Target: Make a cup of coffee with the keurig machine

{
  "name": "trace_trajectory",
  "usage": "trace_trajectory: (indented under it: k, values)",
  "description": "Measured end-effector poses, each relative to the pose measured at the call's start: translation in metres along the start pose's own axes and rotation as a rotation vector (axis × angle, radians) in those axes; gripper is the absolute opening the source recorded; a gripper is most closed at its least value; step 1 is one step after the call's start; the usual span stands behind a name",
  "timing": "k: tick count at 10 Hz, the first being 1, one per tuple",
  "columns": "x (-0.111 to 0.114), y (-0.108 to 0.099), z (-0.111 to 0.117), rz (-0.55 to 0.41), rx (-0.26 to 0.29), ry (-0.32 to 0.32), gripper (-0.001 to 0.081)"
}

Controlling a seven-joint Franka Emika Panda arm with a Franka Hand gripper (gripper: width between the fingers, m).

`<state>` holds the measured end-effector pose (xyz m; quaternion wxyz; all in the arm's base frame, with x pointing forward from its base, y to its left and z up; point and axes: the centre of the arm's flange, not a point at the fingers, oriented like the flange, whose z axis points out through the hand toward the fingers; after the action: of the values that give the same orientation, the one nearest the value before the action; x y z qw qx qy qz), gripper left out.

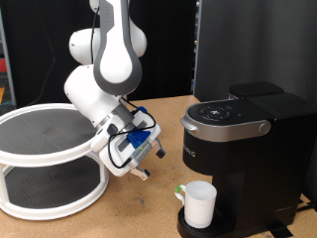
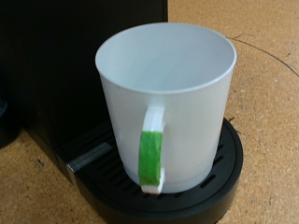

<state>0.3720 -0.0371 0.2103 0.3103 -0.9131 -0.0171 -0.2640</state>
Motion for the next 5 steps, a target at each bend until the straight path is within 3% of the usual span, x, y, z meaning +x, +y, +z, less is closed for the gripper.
trace_trajectory:
  k: [2, 5]
  values:
    - [0.0, 0.001, -0.001, 0.025, 0.011, -0.035, 0.0808]
    - [0.018, -0.006, -0.021, 0.087, 0.097, -0.046, 0.0808]
